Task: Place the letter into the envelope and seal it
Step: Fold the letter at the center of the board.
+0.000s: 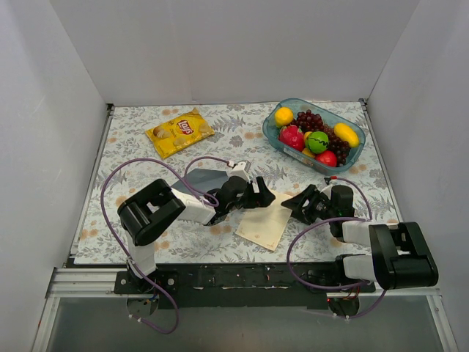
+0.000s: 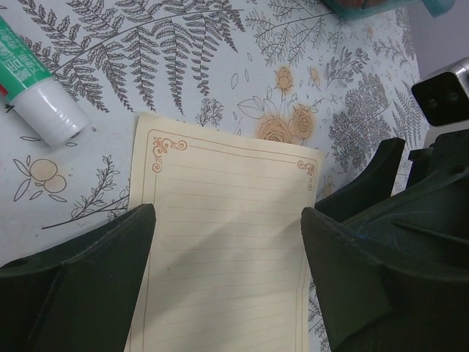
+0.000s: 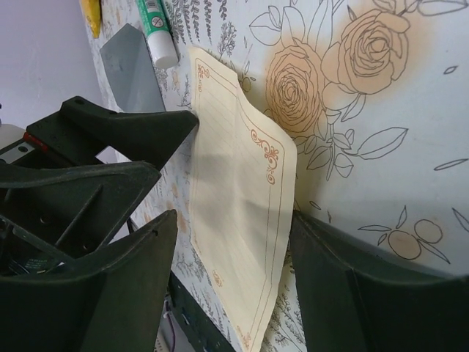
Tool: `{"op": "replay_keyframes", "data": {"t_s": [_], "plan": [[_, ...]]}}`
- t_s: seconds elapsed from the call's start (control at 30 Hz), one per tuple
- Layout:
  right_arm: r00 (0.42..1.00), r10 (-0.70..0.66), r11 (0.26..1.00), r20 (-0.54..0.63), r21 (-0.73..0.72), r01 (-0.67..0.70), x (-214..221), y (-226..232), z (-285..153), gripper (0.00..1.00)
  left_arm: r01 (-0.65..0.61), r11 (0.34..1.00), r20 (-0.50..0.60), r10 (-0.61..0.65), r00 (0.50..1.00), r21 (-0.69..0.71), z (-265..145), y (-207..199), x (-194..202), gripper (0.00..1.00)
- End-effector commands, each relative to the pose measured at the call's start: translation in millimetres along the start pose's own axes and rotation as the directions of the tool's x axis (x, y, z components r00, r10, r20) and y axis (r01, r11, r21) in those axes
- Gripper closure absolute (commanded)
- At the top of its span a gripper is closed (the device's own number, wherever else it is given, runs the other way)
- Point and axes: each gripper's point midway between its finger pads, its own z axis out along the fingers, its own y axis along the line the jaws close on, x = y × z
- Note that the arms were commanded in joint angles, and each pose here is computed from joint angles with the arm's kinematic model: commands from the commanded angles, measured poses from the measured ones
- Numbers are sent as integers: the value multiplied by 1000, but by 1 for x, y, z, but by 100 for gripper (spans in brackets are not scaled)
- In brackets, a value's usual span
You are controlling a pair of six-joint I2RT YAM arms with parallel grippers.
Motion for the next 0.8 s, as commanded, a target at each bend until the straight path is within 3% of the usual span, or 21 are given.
{"op": "replay_keyframes", "data": {"t_s": [0.0,0.4,0.77], "plan": [[998,-60,997,15,-46,60,-3,5,2,31,-38,986,-217,1,976,-164,-13,48,63,19],[987,-159,984,0,-85,159,-1,9,2,41,-73,982,-222,33,974,-172,-7,51,63,19],[977,-208,971,41,-109,211,-1,16,-6,36,-66,981,-235,22,972,-183,-6,56,69,19]]}}
